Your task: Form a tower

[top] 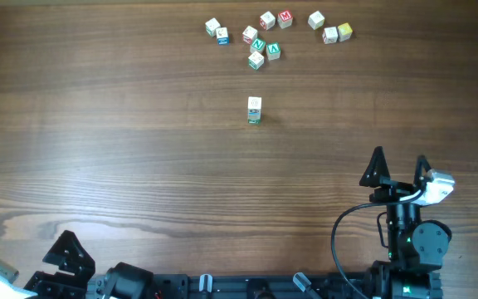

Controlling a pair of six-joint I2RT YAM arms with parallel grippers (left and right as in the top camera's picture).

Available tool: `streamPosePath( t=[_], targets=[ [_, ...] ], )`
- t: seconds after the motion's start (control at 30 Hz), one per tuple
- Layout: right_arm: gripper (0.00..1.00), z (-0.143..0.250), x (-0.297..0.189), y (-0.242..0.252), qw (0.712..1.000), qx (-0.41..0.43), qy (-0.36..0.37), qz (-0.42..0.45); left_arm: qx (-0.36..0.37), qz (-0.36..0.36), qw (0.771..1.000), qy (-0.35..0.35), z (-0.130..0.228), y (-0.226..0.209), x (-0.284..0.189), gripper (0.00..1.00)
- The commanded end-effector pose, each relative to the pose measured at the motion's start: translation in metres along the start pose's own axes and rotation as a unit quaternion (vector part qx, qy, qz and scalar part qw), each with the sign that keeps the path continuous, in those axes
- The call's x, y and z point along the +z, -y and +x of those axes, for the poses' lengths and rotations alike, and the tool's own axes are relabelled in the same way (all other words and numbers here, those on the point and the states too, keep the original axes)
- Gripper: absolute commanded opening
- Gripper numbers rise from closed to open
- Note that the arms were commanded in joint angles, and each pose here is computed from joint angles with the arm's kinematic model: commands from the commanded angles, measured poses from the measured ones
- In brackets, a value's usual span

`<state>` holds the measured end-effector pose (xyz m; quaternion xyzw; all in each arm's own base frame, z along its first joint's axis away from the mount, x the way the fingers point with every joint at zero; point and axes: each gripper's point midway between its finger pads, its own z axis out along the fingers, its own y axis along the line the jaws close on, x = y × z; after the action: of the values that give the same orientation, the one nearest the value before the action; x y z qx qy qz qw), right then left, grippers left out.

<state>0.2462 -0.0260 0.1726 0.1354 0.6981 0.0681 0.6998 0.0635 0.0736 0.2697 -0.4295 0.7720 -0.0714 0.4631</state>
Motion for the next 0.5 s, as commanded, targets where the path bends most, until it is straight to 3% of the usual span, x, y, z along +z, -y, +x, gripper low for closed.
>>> streamPosePath(
  t=[0.0, 0.2, 0.47],
  targets=[
    [1.00, -0.002, -0.001, -0.005, 1.000, -0.009, 0.004, -0.014, -0.007, -0.003, 1.000, 0.008, -0.002, -0.002, 0.000, 1.00],
    [1.00, -0.002, -0.001, -0.005, 1.000, -0.009, 0.003, -0.013, -0.034, -0.023, 0.999, 0.029, -0.001, 0.000, 0.008, 1.00],
    [1.00, -0.002, -0.001, -0.005, 1.000, -0.009, 0.004, -0.014, -0.084, -0.039, 0.994, 0.063, 0.024, 0.005, 0.073, 1.00]
  ],
)
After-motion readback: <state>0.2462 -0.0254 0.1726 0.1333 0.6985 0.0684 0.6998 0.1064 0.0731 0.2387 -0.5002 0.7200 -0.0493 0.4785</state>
